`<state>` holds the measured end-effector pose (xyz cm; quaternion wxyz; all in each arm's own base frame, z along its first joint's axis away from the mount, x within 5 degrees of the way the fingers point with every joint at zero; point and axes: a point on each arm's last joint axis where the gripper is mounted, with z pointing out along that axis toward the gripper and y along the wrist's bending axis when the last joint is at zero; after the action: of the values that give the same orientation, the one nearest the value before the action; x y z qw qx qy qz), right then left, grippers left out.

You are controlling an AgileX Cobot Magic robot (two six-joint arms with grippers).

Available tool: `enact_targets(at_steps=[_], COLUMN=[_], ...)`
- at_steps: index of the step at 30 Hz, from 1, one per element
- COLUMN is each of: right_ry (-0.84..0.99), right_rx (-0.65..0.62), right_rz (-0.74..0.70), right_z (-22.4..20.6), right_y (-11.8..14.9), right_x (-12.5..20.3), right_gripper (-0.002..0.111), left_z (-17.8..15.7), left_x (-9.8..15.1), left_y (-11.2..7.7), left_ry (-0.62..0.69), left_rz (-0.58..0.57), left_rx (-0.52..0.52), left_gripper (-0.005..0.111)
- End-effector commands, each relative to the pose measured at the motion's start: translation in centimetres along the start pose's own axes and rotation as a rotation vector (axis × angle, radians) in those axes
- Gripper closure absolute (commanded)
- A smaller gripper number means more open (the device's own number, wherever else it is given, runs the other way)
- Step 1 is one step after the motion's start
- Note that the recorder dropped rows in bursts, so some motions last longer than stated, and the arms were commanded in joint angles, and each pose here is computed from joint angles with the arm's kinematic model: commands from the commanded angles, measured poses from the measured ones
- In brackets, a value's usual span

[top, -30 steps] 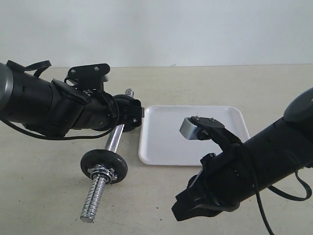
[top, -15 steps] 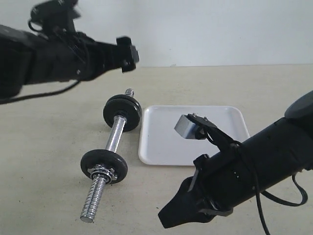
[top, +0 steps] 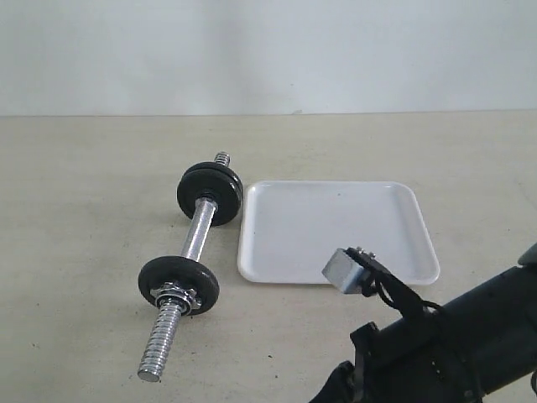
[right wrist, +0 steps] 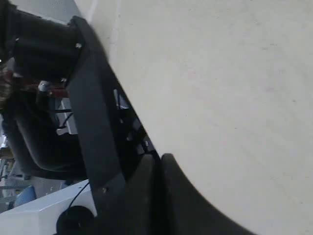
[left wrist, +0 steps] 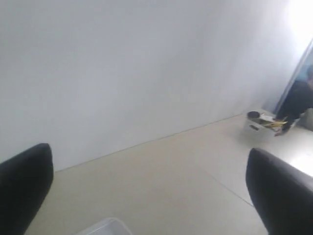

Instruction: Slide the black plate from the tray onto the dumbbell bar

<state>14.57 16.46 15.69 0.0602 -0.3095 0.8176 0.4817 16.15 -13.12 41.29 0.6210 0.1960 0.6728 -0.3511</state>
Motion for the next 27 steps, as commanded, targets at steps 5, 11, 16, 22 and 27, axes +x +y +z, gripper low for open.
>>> enact_targets(at_steps=[5, 11, 16, 22, 27], right_ry=[-0.076, -0.195, -0.273, -0.358, -0.446], right_rx=[-0.196, -0.269, -0.278, -0.290, -0.306], right_rz=[-0.040, -0.052, -0.131, -0.297, -0.463], right_z=[-0.2, -0.6, -1.7, -4.0, -6.5], right_y=[1.7, 2.5, 4.1, 7.3, 11.0], right_x=[-0.3, -1.3, -2.1, -2.9, -2.7], right_gripper=[0.108, 0.108, 0.108, 0.108, 0.108], left_z=[-8.7, -16.0, -21.1, -24.5, -25.3], left_x=[-2.7, -3.7, -3.1, -0.6, 1.9], left_y=[-3.9, -6.4, -7.8, -7.9, -6.9], left_ry=[-0.183, -0.356, -0.437, -0.316, -0.088], left_rz=[0.118, 0.207, 0.309, 0.313, 0.321], left_rx=[0.195, 0.307, 0.360, 0.319, 0.224], left_gripper=[0.002, 0.002, 0.002, 0.002, 0.002])
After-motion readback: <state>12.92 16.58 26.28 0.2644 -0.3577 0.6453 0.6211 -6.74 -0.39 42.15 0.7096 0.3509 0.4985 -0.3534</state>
